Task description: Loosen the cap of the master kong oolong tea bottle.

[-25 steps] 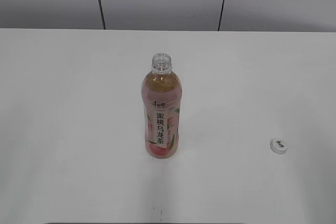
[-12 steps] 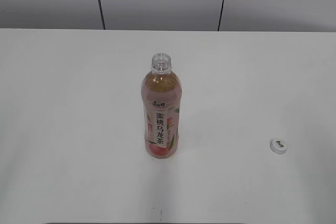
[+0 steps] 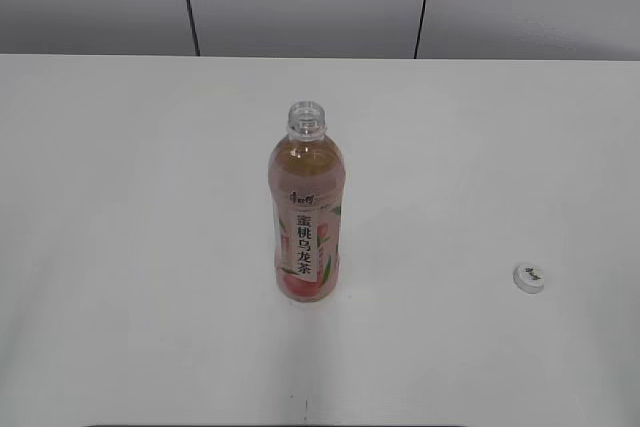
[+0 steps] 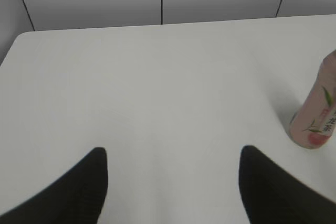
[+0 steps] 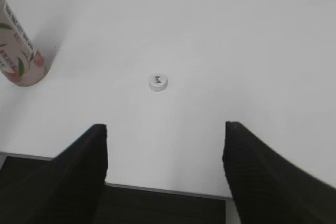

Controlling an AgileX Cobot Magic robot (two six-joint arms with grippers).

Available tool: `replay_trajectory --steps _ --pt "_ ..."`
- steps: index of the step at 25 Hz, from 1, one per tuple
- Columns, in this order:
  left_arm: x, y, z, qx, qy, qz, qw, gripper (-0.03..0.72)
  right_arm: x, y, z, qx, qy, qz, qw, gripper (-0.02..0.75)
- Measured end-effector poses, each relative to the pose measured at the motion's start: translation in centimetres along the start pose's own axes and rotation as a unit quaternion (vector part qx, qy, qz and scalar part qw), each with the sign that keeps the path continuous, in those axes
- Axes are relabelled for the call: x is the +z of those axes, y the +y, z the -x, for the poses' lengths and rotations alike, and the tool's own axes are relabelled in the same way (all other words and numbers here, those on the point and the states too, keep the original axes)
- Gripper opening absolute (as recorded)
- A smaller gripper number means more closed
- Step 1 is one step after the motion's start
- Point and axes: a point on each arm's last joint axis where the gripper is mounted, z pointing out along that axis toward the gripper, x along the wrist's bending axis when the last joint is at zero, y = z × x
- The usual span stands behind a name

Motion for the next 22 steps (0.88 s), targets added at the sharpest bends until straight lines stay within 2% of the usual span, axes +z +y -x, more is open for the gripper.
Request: replay_trajectory --steps 5,22 --pt "0.0 0.0 -0.04 0.006 -0.017 0.0 1.0 0.479 -0.06 -0.05 -0.04 0.006 -0.011 0.003 1.0 0.519" --pt "0.0 0.0 -0.04 0.006 -0.017 0.0 1.0 0.479 -0.06 -0.05 -0.04 0.006 -0.011 0.003 1.0 0.519"
